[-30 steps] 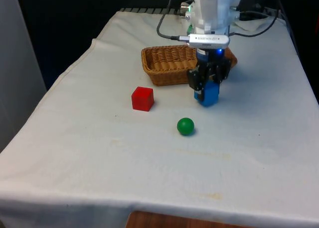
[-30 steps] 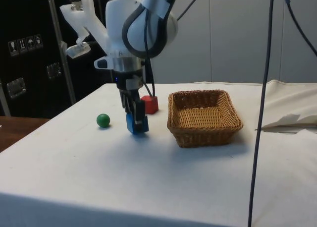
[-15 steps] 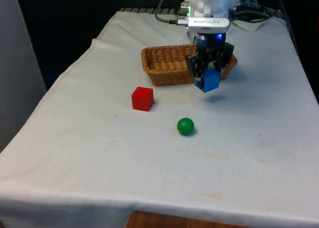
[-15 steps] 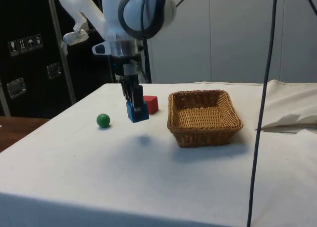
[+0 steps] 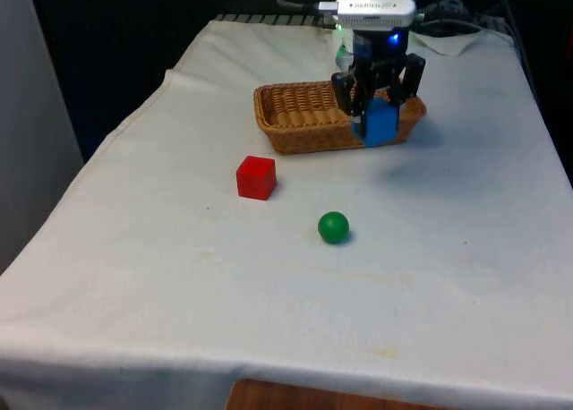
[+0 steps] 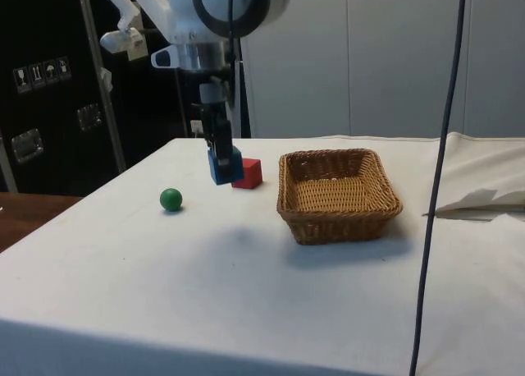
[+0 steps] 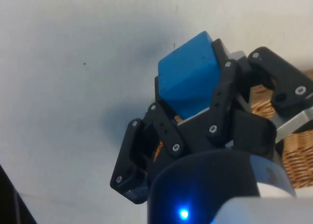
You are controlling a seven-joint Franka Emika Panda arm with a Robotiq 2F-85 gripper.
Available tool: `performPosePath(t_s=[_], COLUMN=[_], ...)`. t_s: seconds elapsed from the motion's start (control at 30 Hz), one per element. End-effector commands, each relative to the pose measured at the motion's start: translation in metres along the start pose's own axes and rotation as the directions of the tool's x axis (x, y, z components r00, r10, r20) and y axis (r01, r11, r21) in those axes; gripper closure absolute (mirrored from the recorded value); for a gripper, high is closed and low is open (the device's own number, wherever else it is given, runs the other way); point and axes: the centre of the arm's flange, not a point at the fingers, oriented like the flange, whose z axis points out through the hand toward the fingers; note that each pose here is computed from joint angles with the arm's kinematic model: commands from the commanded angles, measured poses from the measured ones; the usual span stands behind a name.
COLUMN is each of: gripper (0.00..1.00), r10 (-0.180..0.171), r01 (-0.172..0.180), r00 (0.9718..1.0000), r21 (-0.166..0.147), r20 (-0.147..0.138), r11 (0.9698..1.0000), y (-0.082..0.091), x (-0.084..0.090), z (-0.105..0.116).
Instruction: Place all non-red objects into the basket.
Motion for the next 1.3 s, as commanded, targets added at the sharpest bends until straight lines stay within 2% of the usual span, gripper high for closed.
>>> performPosePath(t_s=[0.0,0.07,0.1,0.2,0.33,0.37,0.4,0.57,0.63,0.7,0.87,0.9,0.93,0.97,1.13,1.17,1.2,1.23,1.27], gripper=[0.97,0.97,0.97,0.97,0.97,0.97,0.97,0.97,0.97,0.97,0.97,0.97,0.97,0.97,0.97,0.97,0.97,0.97,0.97], r10=[0.017,0.031,0.02,0.054,0.078,0.069,0.089,0.115,0.112,0.133,0.158,0.168,0.172,0.168,0.202,0.214,0.219,0.208,0.224], r01=[-0.017,-0.031,-0.02,-0.054,-0.078,-0.069,-0.089,-0.115,-0.112,-0.133,-0.158,-0.168,-0.172,-0.168,-0.202,-0.214,-0.219,-0.208,-0.224], r00=[0.9998,0.9995,0.9998,0.9985,0.9969,0.9976,0.996,0.9934,0.9936,0.9911,0.9873,0.9857,0.985,0.9858,0.9792,0.9767,0.9756,0.978,0.9745], r21=[0.001,0.0,0.0,0.0,0.0,0.0,0.001,0.002,0.003,0.002,0.003,0.003,0.004,0.005,0.004,0.004,0.005,0.005,0.005], r20=[-0.002,-0.003,-0.002,-0.005,-0.006,-0.007,-0.006,-0.009,-0.009,-0.01,-0.011,-0.011,-0.011,-0.012,-0.014,-0.014,-0.014,-0.015,-0.014], r11=[0.9998,0.9995,0.9998,0.9986,0.997,0.9976,0.996,0.9934,0.9937,0.9912,0.9874,0.9857,0.9851,0.9858,0.9793,0.9768,0.9757,0.9781,0.9746], y=[0.0,0.0,0.0,0.0,0.0,0.0,-0.001,-0.001,-0.001,-0.002,-0.003,-0.003,-0.003,-0.003,-0.003,-0.003,-0.004,-0.003,-0.004], x=[-0.001,-0.001,0.0,-0.001,-0.002,-0.001,-0.002,-0.003,-0.002,-0.004,-0.005,-0.006,-0.006,-0.005,-0.007,-0.007,-0.008,-0.006,-0.008], z=[-0.005,-0.009,-0.005,-0.016,-0.023,-0.021,-0.028,-0.036,-0.035,-0.041,-0.047,-0.048,-0.048,-0.047,-0.051,-0.051,-0.051,-0.05,-0.051])
